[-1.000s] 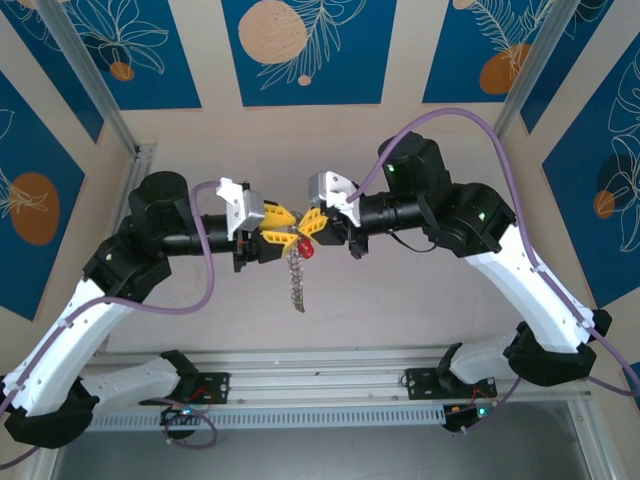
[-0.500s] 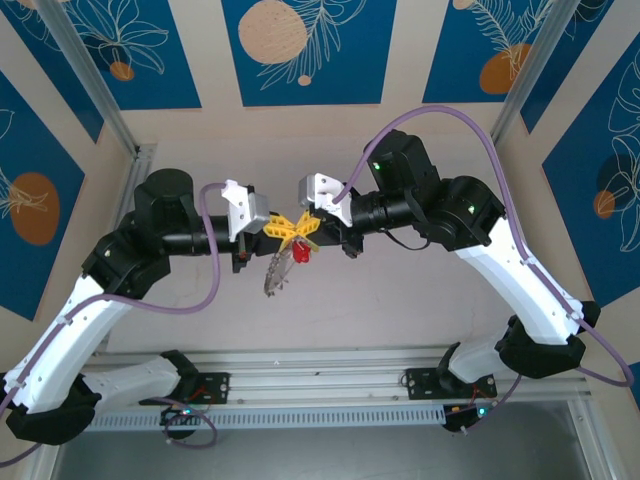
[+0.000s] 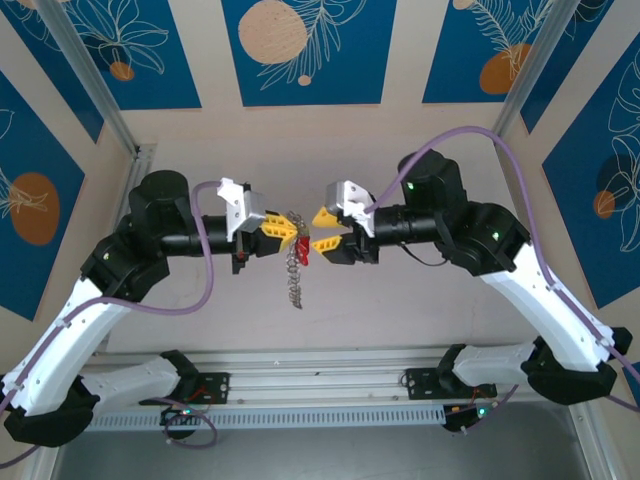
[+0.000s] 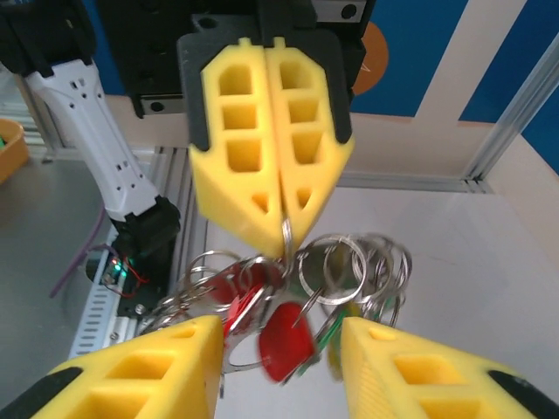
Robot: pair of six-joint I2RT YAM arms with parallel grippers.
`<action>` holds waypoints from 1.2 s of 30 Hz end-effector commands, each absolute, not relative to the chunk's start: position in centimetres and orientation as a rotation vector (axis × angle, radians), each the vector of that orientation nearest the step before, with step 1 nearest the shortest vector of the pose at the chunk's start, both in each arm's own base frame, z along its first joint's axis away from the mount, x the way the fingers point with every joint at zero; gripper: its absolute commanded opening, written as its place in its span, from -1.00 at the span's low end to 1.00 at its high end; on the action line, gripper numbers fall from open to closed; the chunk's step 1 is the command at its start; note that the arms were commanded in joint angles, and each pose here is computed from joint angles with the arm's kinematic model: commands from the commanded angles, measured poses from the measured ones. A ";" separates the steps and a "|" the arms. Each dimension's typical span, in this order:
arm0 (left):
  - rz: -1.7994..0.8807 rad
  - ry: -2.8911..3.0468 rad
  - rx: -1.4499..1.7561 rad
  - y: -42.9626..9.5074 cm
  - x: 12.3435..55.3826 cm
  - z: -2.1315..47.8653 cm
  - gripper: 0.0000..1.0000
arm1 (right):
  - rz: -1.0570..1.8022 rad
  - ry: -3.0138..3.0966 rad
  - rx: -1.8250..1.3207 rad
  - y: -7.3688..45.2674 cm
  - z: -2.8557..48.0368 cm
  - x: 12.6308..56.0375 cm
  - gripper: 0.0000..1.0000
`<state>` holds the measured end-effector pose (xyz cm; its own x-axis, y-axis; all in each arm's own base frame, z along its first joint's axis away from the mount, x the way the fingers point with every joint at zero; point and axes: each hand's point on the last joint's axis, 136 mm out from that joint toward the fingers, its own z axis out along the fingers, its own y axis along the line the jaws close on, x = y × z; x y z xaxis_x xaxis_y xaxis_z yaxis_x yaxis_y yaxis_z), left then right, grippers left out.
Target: Put the keys on the keyring
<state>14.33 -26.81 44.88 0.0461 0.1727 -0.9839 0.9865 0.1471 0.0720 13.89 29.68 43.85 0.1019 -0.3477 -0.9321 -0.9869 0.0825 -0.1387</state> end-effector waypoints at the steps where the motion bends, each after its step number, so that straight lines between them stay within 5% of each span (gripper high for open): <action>1: -0.996 1.247 1.209 -26.5 13.5 47.5 -1.00 | 0.965 1.388 -1.396 29.7 44.6 13.0 -0.28; 20: -1.061 1.192 1.194 -26.4 12.5 48.5 -1.00 | 1.122 1.376 -1.438 31.5 43.6 12.4 -0.63; 36: -1.069 1.177 1.187 -26.7 12.7 49.1 -1.00 | 0.992 1.351 -1.381 30.8 44.0 12.1 -0.55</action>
